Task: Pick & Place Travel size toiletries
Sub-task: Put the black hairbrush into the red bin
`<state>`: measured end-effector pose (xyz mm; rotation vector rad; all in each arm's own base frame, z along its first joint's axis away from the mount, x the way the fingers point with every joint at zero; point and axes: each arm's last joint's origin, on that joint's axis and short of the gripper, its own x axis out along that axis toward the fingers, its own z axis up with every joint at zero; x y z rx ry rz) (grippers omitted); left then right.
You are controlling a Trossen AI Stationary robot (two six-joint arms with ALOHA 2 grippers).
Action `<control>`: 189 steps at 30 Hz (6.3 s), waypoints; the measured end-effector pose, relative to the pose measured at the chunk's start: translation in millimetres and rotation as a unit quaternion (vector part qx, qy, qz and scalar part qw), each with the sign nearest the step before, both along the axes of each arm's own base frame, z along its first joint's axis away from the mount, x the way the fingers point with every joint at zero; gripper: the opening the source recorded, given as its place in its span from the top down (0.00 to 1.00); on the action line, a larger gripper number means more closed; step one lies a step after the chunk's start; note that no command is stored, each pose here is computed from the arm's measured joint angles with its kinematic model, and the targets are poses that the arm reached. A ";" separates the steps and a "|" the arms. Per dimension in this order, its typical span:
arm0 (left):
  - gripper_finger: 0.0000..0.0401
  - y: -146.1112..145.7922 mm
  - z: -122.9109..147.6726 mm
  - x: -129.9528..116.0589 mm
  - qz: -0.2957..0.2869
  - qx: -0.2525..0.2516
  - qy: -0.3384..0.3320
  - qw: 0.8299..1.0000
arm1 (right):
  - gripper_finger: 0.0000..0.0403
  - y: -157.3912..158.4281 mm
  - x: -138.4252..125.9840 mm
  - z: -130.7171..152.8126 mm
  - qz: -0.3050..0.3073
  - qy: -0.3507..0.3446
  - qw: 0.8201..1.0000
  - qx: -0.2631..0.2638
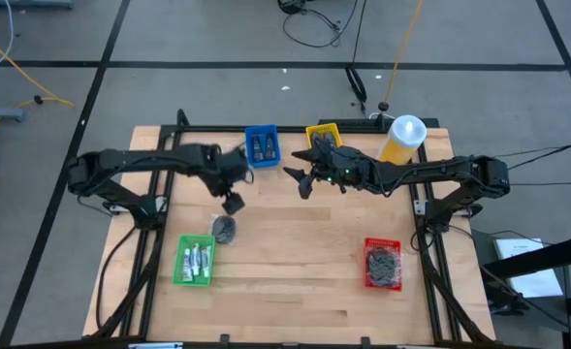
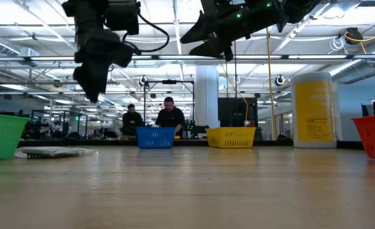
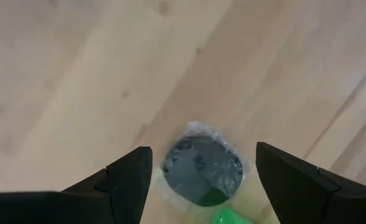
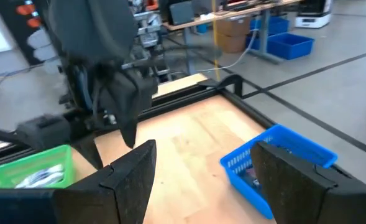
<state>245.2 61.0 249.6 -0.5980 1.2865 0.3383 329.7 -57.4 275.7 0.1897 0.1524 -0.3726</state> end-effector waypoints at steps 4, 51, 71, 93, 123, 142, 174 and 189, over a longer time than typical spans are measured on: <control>0.30 -15.0 -25.8 -1.2 -0.005 -0.009 0.007 1.000 | 0.37 1.5 0.4 -0.2 0.024 0.000 1.000 0.005; 1.00 -29.9 -94.6 26.2 -0.104 0.056 0.027 0.993 | 0.37 7.1 1.4 0.3 0.033 -0.002 0.999 0.004; 1.00 -23.9 9.6 71.0 -0.001 0.148 -0.276 0.950 | 0.37 47.3 -20.6 0.5 0.052 0.050 0.965 0.251; 1.00 -27.2 38.3 88.5 -0.040 0.266 -0.410 0.872 | 0.37 42.0 -15.3 -2.5 0.021 0.007 0.921 0.389; 1.00 -27.2 45.5 91.3 -0.121 0.300 -0.440 0.838 | 0.95 40.4 -8.1 -7.1 0.030 0.001 0.926 0.376; 0.73 -33.0 46.0 91.6 -0.102 0.265 -0.452 0.845 | 0.95 45.4 -40.4 -10.7 0.002 0.136 0.917 0.376; 0.68 -77.2 79.3 -108.3 -0.111 0.193 -0.476 0.851 | 0.95 150.2 -204.2 -34.3 0.003 0.201 0.754 0.625; 0.99 -75.1 59.8 -171.6 -0.142 0.148 -0.509 0.836 | 0.90 150.0 -232.0 -48.2 -0.087 0.274 0.686 0.669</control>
